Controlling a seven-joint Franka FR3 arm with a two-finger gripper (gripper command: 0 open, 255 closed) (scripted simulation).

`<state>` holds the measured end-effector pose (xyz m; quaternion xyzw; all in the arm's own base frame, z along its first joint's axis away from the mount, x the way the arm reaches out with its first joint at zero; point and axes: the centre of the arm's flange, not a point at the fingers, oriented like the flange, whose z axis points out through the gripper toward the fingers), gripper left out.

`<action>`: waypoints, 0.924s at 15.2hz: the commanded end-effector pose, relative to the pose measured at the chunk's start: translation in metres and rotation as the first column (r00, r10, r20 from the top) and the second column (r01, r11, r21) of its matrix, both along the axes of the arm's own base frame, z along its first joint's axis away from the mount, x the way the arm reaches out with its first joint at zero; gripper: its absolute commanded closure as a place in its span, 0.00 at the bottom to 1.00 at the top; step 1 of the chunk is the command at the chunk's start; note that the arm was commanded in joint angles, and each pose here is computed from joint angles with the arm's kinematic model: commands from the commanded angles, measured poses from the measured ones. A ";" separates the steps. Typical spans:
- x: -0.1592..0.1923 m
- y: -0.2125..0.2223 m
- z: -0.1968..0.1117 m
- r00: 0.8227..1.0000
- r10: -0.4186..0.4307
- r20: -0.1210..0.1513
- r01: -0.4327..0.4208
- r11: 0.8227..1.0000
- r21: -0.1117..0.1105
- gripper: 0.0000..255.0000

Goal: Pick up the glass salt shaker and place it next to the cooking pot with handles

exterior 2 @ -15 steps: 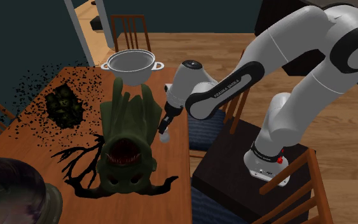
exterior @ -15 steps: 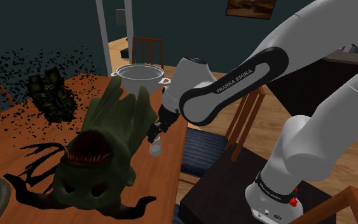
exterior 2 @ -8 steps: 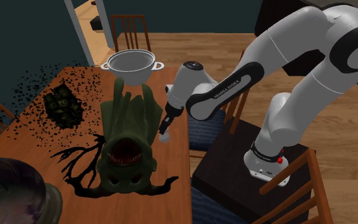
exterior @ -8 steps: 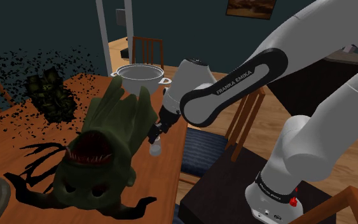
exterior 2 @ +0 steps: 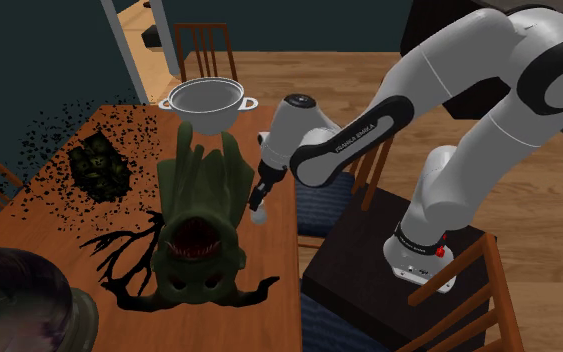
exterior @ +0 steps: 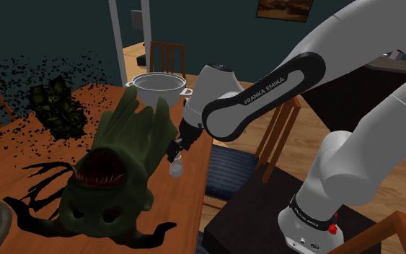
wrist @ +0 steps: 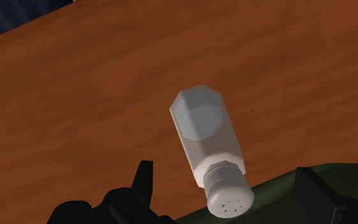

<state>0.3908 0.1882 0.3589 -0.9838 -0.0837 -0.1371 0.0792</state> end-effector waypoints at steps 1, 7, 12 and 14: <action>0.001 0.000 -0.004 0.999 -0.007 -0.035 0.006 1.000 -0.007 1.00; 0.001 0.000 0.027 0.999 -0.007 -0.035 0.006 1.000 -0.007 1.00; 0.001 0.000 0.054 0.999 -0.007 -0.035 0.006 1.000 -0.007 1.00; 0.001 0.000 0.064 0.999 -0.007 -0.035 0.006 1.000 -0.007 1.00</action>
